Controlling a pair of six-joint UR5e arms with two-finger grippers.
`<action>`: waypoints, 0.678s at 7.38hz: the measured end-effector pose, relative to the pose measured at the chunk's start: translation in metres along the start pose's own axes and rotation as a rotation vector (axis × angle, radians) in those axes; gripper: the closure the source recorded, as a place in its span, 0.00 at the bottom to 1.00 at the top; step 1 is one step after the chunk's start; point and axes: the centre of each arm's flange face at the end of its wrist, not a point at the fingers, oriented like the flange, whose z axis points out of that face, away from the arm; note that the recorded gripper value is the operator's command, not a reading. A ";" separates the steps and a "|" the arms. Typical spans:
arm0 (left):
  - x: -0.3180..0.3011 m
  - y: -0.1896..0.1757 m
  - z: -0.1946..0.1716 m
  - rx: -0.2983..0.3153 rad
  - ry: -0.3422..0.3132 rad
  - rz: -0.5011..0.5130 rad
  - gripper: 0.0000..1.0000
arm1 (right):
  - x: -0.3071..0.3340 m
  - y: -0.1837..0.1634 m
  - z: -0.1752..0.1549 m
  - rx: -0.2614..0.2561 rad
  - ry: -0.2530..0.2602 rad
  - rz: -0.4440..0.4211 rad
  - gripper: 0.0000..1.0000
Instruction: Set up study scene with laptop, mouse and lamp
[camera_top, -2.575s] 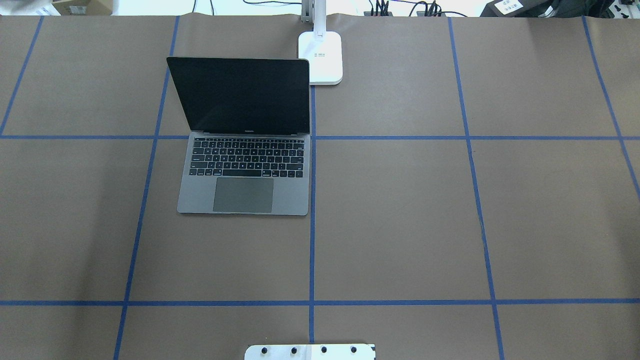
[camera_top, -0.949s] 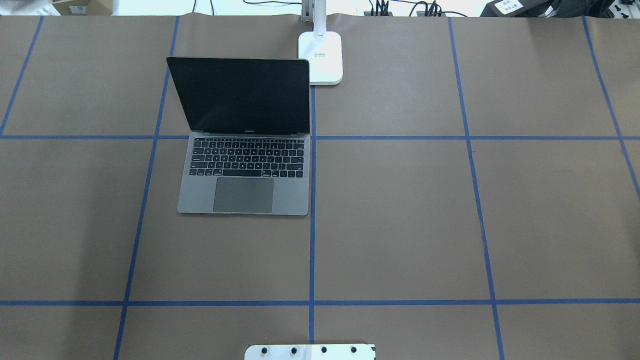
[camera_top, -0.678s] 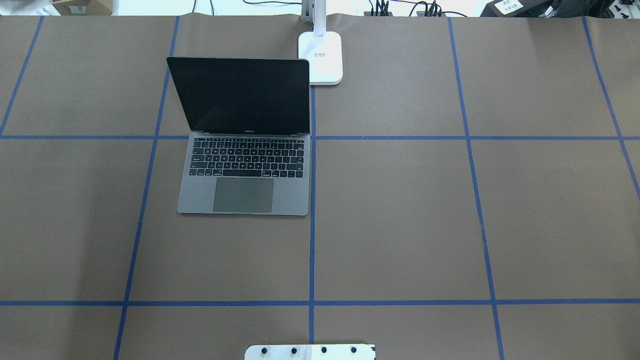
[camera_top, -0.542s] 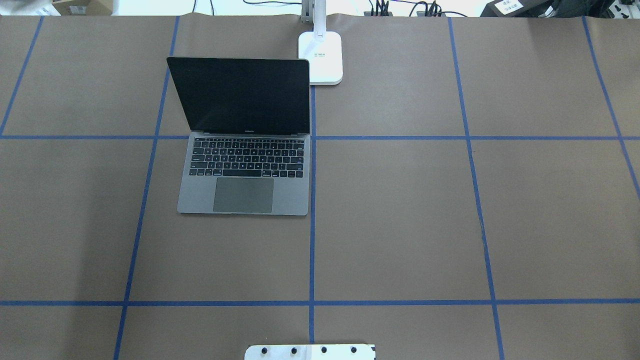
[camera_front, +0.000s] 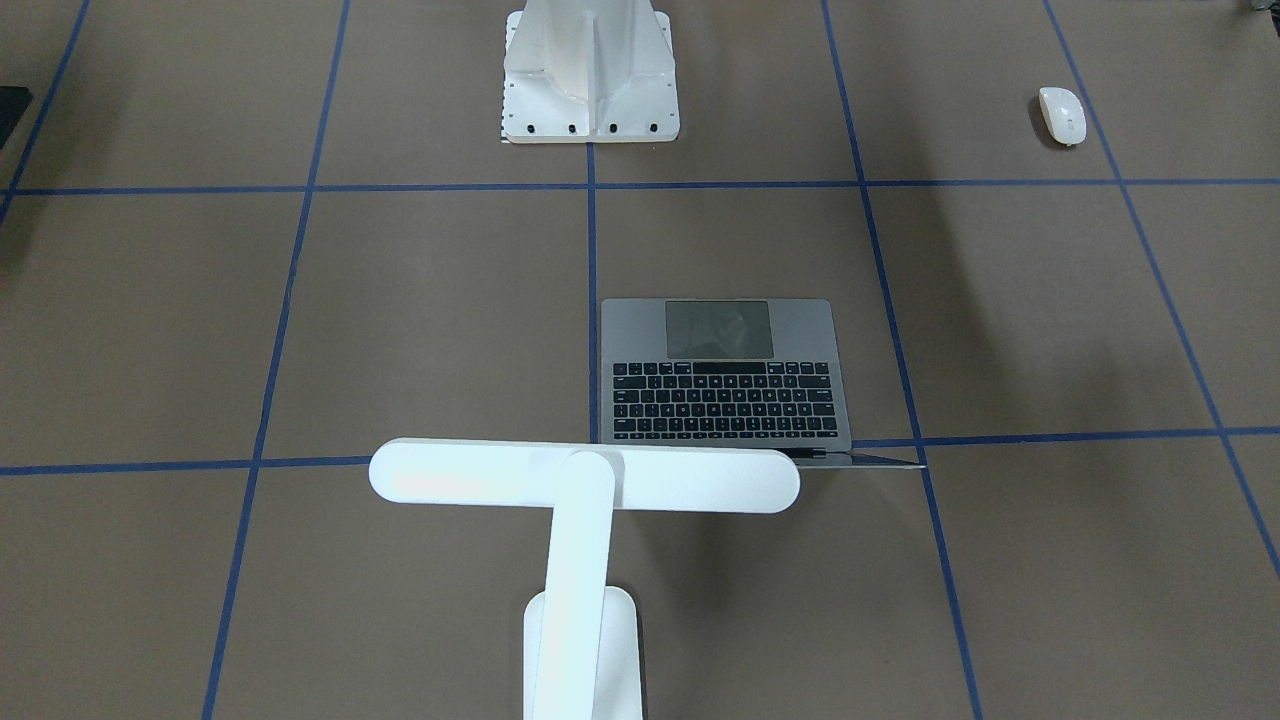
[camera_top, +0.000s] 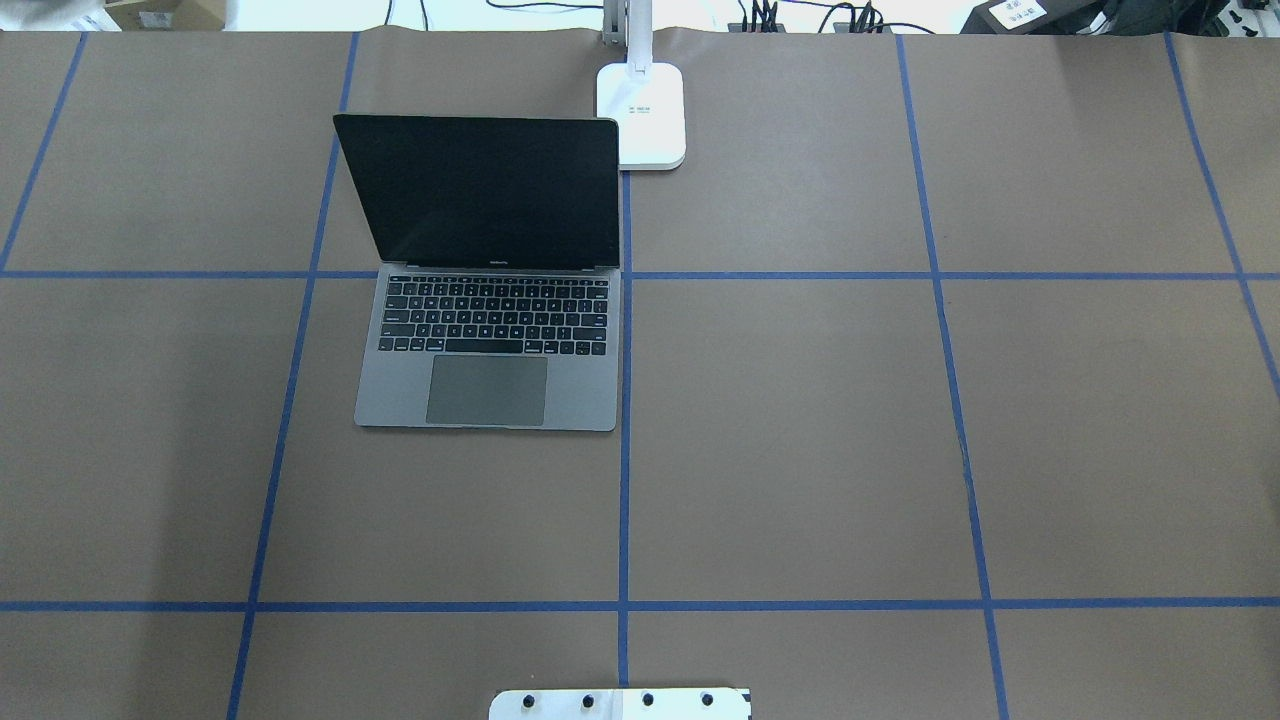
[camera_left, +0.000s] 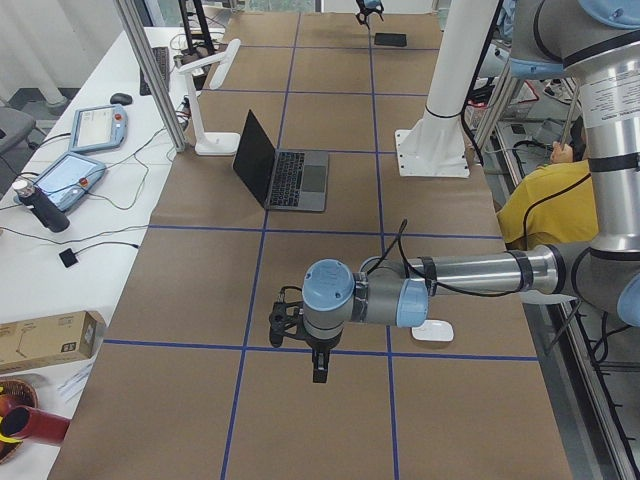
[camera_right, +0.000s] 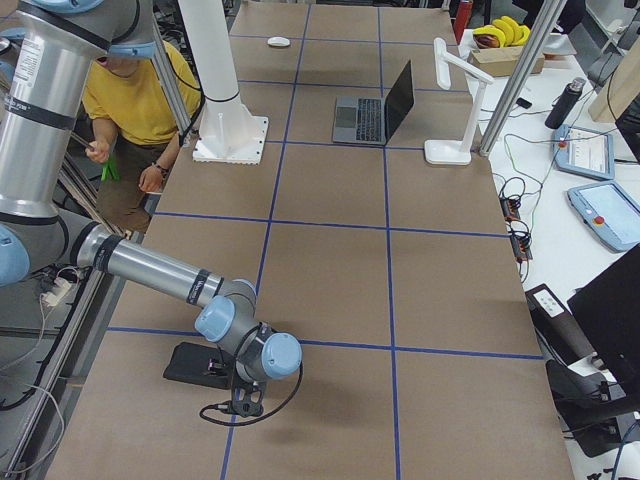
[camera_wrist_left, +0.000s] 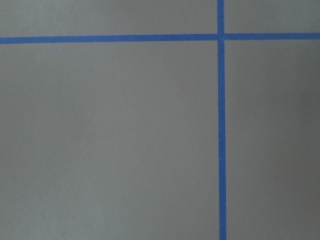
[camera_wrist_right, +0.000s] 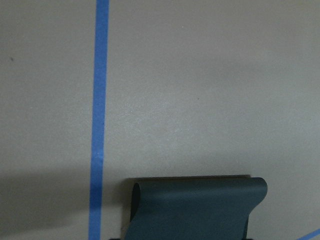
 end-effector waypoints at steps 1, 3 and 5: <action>0.000 0.000 0.000 0.000 0.000 0.000 0.00 | -0.007 -0.001 0.006 0.001 0.021 -0.002 0.23; 0.000 0.000 0.000 0.001 -0.001 0.001 0.00 | -0.011 -0.002 0.014 0.005 0.050 -0.008 0.25; 0.000 0.000 0.000 0.001 -0.001 0.001 0.00 | -0.011 -0.001 0.022 0.011 0.076 -0.017 0.25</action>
